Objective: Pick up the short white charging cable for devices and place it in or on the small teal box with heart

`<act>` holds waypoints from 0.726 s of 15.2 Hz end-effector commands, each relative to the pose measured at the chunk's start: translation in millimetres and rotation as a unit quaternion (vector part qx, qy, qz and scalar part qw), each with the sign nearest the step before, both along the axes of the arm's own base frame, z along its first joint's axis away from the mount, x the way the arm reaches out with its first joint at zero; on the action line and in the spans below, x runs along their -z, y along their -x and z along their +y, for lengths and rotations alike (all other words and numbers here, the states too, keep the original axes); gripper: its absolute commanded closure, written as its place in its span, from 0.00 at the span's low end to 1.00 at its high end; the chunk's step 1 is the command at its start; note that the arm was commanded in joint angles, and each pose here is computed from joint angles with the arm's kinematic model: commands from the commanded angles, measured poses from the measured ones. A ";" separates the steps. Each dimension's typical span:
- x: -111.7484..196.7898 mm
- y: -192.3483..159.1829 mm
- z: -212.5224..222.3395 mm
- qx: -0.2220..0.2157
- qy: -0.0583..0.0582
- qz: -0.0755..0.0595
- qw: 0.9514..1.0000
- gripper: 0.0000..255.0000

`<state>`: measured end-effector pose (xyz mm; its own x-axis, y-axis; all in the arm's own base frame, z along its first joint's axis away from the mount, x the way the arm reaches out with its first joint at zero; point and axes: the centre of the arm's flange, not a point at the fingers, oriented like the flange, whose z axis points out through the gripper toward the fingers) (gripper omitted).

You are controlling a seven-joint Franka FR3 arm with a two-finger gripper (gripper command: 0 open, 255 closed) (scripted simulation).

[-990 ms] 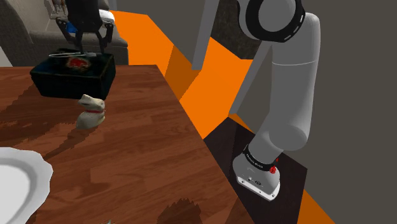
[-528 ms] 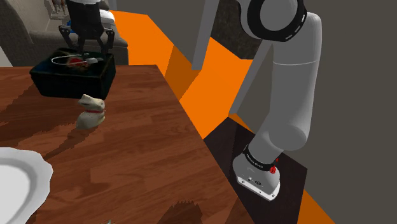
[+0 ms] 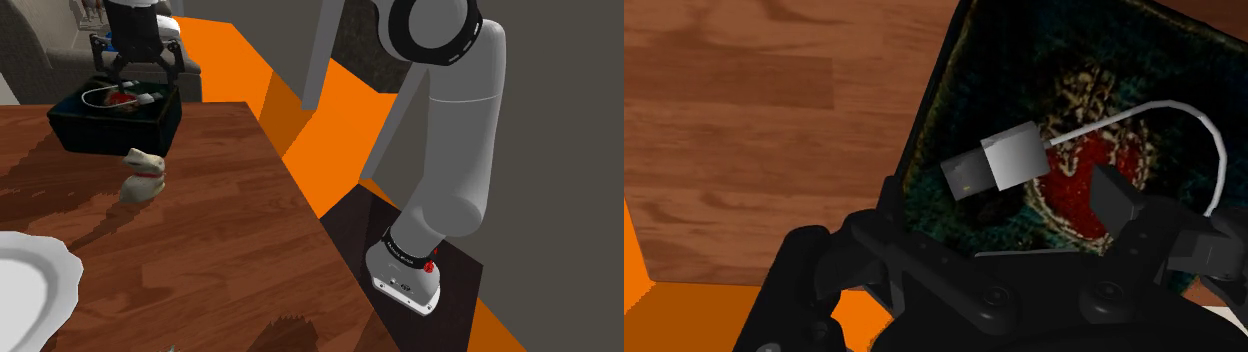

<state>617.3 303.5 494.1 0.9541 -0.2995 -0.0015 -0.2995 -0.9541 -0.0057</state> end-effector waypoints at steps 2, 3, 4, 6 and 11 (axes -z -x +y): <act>0.0 0.0 0.0 0.000 0.000 0.000 1.000 0.00; -13.2 0.0 -0.1 0.000 0.000 0.000 1.000 0.00; -26.4 0.0 -0.2 0.000 0.000 0.000 1.000 0.00; -50.0 0.0 -0.3 0.000 0.000 0.000 1.000 0.00; -50.0 0.0 -0.3 0.000 0.000 0.000 1.000 0.00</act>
